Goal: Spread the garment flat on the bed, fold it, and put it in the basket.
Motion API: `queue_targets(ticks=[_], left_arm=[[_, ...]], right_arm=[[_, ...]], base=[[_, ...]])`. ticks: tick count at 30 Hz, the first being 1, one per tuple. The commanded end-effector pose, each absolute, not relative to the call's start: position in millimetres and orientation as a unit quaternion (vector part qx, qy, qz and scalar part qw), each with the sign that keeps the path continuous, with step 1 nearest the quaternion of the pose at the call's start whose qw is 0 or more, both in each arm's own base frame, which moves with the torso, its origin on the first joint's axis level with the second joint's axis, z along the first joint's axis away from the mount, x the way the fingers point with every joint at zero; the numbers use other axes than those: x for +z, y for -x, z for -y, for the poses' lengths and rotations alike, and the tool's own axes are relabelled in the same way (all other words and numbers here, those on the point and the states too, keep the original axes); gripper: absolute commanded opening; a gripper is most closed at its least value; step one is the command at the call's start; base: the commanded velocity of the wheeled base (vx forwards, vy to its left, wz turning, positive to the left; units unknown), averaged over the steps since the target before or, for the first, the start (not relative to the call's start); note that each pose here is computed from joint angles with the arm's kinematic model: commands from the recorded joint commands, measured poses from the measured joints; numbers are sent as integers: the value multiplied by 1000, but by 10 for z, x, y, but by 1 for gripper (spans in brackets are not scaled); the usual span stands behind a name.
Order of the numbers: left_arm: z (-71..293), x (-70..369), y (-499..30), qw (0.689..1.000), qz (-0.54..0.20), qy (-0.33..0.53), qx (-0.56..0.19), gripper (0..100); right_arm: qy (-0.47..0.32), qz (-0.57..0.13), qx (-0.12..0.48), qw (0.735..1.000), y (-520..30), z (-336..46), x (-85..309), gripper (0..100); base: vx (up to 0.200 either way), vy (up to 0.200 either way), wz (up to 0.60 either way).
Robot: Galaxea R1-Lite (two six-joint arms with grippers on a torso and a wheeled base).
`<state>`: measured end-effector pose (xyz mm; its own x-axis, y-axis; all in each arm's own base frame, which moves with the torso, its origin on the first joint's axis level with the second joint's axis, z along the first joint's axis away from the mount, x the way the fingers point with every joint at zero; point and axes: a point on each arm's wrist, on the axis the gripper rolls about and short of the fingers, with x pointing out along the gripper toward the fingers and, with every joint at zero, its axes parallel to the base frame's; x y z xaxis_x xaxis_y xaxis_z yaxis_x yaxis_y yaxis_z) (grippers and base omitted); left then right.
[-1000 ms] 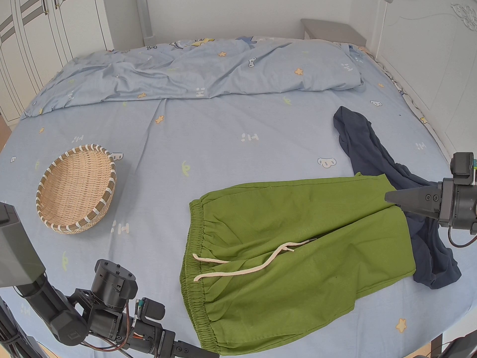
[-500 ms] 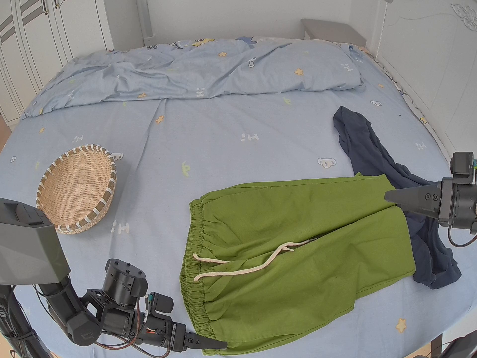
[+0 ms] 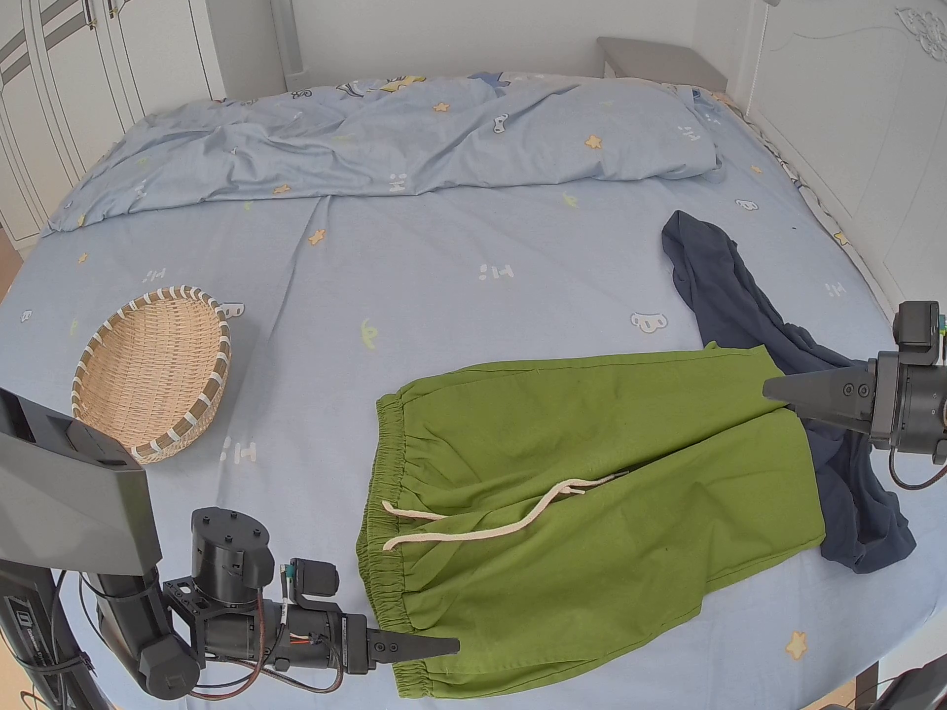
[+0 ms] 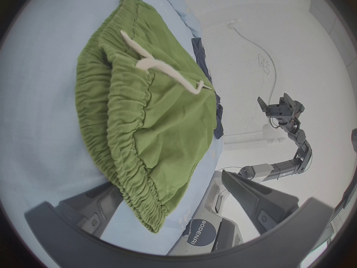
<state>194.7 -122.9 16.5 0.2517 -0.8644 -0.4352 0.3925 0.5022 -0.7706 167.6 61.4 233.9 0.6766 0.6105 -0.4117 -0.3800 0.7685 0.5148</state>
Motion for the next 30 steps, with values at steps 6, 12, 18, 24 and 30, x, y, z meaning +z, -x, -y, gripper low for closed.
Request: queue_targets(ticks=[6, 12, 18, 24, 30], left_arm=[[1127, 154, -1760, 736, -453, 284, -415, 100], [1119, 142, -1759, 733, -460, 289, -409, 100], [1125, 137, -1757, 733, -461, 288, -409, 0], [1125, 120, -1757, 732, -465, 288, -407, 0], [1064, 108, -1762, 731, -476, 295, -390, 0]], right_arm=[[-199, -293, 276, 894, -1683, -614, 2337, 100], [-199, -293, 276, 894, -1683, -614, 2337, 100], [-200, -291, 274, 895, -1684, -603, 2344, 100], [-200, -292, 274, 894, -1687, -604, 2337, 100], [-201, -290, 277, 894, -1688, -608, 2355, 100]], base=[[0, 0, 0], [0, 0, 0], [0, 0, 0], [0, 0, 0], [0, 0, 0]])
